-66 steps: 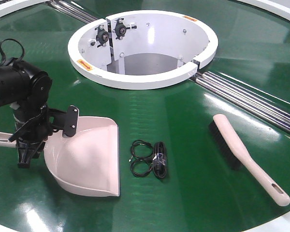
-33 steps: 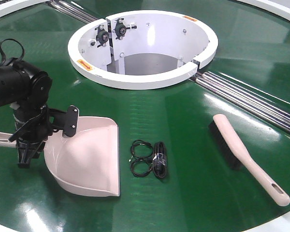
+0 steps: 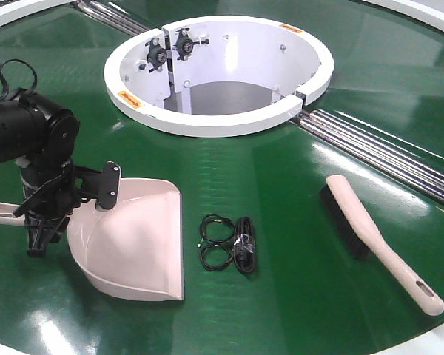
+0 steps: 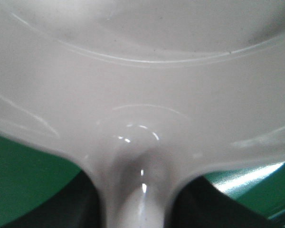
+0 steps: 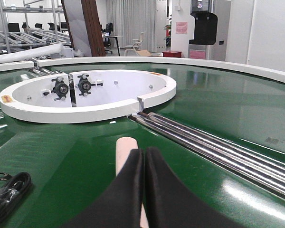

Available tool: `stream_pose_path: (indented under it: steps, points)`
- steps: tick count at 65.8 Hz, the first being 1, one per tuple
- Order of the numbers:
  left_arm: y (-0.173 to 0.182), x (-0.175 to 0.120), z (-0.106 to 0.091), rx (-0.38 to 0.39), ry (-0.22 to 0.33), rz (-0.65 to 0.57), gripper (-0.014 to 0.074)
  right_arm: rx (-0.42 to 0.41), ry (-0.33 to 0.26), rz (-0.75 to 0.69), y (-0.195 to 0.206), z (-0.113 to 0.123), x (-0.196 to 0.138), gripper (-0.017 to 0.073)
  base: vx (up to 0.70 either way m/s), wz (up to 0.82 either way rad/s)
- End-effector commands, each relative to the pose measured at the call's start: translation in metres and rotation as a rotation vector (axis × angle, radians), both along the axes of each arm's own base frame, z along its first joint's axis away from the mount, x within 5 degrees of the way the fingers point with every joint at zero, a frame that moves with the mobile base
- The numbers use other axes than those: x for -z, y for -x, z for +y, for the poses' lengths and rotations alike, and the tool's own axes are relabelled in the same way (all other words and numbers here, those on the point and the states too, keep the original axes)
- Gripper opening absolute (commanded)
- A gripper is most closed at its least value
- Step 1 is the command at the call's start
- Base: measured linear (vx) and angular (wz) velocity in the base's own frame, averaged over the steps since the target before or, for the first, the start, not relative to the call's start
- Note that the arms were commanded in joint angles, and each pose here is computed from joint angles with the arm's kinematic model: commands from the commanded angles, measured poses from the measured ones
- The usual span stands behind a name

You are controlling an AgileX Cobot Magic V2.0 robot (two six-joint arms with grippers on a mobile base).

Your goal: Clean and inspect green conveyor with broom and dustpan

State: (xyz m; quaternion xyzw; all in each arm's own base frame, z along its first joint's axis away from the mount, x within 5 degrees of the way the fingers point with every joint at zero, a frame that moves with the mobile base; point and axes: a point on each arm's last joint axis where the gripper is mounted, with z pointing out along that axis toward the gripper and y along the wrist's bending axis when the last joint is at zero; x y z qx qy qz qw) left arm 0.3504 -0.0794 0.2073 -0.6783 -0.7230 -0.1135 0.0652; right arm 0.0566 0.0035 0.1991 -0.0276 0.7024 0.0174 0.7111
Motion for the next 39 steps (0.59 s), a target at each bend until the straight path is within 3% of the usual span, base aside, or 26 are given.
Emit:
stream_pose_path:
  steps: [1, 4, 7, 15, 23, 39]
  points:
    - [0.002, -0.023, -0.001, 0.000, 0.010, -0.049, -0.0006, 0.003, 0.043, -0.114, 0.001, 0.000, -0.009, -0.0008, 0.00, 0.00]
    - [0.002, -0.023, -0.001, 0.000, 0.010, -0.049, -0.0006, 0.004, 0.091, -0.180, 0.002, 0.001, -0.015, -0.0008, 0.00, 0.00]
    - [0.002, -0.023, -0.001, 0.001, 0.010, -0.049, -0.0006, 0.003, 0.087, -0.237, 0.004, 0.001, -0.021, -0.0008, 0.00, 0.00]
    - [0.002, -0.023, 0.000, 0.002, 0.008, -0.050, -0.0006, 0.000, 0.012, -0.270, 0.007, 0.000, -0.048, -0.0008, 0.00, 0.00]
    - [0.002, -0.023, 0.000, 0.002, 0.008, -0.050, -0.0006, -0.003, -0.061, -0.141, 0.001, 0.000, -0.080, -0.0008, 0.00, 0.00]
    - [0.002, -0.023, 0.000, 0.002, 0.008, -0.050, -0.0006, 0.004, -0.068, 0.317, -0.045, 0.004, -0.120, -0.0008, 0.00, 0.00]
